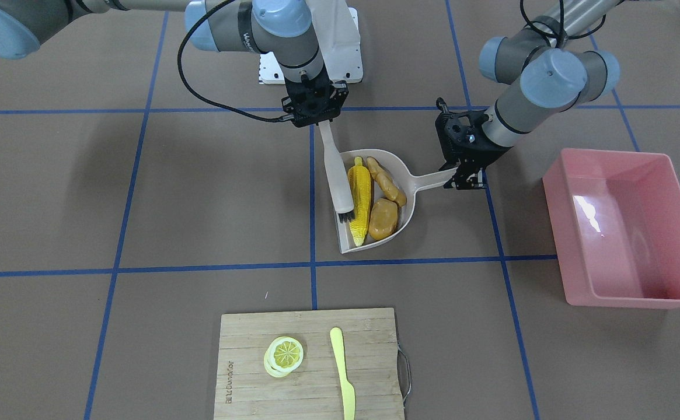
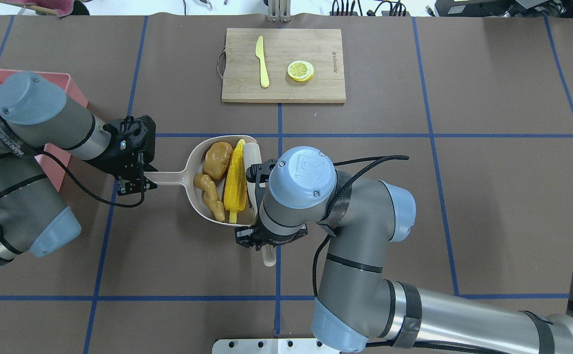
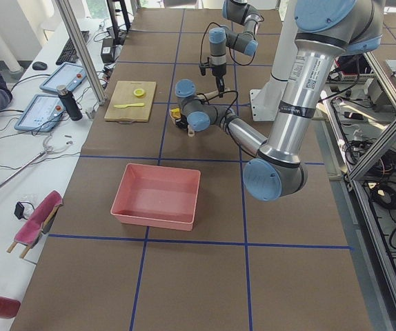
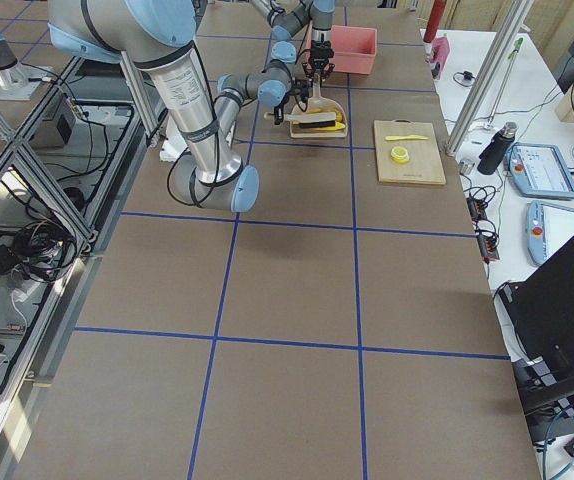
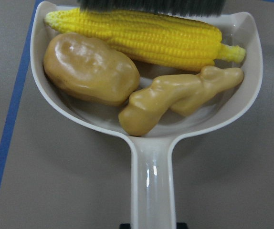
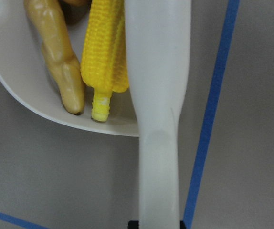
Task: Sweep and dump trash into bin
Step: 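Sweep the corn, potato and ginger into the dustpan with the right-held brush, then lift the brush away and set it down with the right gripper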
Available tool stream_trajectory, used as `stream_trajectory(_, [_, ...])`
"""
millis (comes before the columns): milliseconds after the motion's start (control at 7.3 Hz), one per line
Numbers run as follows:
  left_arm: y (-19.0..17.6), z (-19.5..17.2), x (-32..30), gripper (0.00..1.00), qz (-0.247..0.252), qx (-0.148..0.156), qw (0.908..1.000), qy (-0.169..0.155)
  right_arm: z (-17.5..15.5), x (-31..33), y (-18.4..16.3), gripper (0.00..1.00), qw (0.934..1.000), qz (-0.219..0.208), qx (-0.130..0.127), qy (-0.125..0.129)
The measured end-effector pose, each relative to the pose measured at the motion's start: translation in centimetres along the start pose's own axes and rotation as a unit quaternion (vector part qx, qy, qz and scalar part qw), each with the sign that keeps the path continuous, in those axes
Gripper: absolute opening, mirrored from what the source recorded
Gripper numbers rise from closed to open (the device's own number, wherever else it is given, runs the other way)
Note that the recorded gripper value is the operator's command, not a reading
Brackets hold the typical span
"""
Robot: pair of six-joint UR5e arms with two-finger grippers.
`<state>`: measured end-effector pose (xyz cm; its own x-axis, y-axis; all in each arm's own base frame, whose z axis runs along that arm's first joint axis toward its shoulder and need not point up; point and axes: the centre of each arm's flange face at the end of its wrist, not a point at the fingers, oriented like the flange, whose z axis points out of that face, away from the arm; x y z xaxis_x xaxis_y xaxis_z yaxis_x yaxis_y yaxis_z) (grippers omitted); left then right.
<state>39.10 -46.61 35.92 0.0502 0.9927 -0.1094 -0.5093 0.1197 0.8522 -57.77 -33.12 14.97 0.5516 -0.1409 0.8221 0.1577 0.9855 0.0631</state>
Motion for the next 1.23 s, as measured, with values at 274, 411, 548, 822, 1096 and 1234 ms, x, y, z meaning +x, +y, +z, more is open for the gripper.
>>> stream_trajectory(274, [0.0,-0.1,0.0,0.00,0.002,0.003,1.0000,0.000,-4.5,3.1,0.4,0.00,0.9995,0.017,0.005,0.025])
stream_trajectory(411, [-0.1,-0.2,0.0,0.00,0.005,0.008,1.0000,-0.002,-6.4,5.8,0.6,0.00,0.9989,0.027,0.011,0.037])
stream_trajectory(548, [-0.1,-0.3,0.1,0.00,0.007,0.012,0.9999,-0.003,-8.2,9.1,0.6,0.00,0.9978,0.041,0.023,0.047])
stream_trajectory(822, [0.0,-0.4,0.1,0.00,0.012,0.021,0.9997,-0.006,-11.4,15.8,0.5,0.00,0.9950,0.061,0.045,0.064])
stream_trajectory(1096, [0.1,-0.7,0.1,0.00,0.015,0.033,0.9993,-0.007,-12.0,21.7,0.8,0.00,0.9926,0.061,0.047,0.094])
stream_trajectory(1234, [0.1,-0.9,0.1,0.00,0.011,0.044,0.9989,-0.008,-12.0,24.5,1.2,0.00,0.9909,0.060,0.045,0.111])
